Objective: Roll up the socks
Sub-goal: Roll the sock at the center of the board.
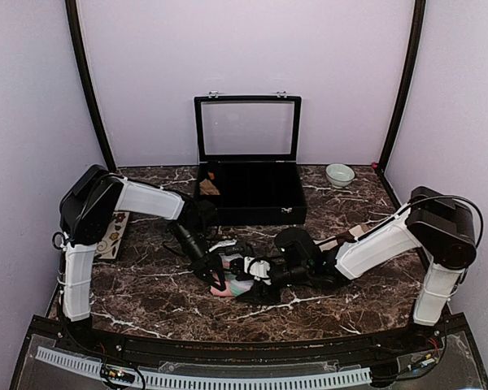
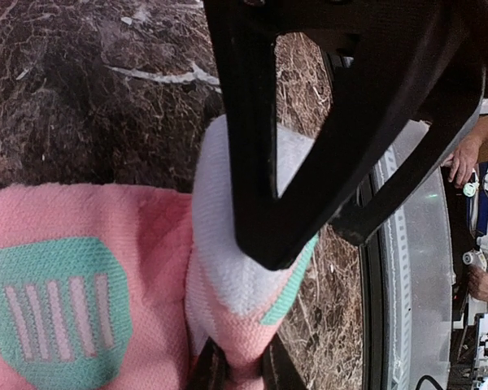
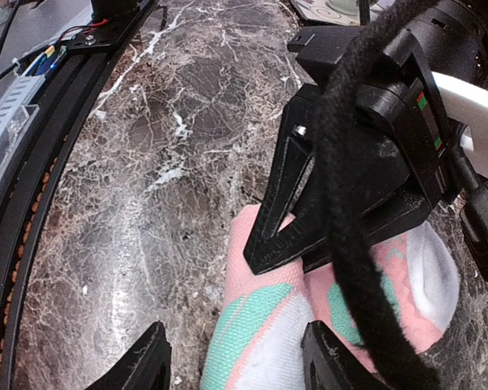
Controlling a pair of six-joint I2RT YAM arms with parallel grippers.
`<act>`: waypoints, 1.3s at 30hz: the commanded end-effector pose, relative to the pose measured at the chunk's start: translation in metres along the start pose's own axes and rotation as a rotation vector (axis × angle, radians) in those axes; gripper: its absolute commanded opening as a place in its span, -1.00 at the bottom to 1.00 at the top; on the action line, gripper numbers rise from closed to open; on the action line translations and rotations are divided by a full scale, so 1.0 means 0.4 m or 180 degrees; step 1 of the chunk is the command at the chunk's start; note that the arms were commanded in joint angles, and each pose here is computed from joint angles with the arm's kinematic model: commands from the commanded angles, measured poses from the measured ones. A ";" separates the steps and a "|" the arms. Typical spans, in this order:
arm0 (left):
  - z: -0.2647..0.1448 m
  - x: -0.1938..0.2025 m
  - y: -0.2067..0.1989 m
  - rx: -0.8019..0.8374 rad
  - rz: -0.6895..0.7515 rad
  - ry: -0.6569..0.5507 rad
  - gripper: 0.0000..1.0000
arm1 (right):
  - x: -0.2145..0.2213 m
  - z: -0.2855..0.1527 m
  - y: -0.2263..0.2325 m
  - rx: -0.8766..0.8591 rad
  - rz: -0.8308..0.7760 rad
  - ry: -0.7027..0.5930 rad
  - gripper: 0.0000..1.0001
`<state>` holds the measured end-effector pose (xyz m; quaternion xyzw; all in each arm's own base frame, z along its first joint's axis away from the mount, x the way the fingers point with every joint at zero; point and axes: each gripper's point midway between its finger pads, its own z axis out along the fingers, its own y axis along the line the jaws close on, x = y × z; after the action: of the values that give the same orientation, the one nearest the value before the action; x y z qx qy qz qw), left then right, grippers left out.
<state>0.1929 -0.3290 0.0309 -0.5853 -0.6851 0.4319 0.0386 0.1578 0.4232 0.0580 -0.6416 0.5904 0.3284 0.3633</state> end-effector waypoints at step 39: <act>-0.151 0.090 -0.064 -0.1085 0.0496 0.0098 -0.23 | 0.302 0.039 0.096 -0.0209 0.1673 0.1573 -1.00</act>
<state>0.1973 -0.2661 0.0549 -0.6208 -0.7185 0.3105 -0.0444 0.1693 0.4354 0.0326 -0.5850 0.6837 0.3278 0.2880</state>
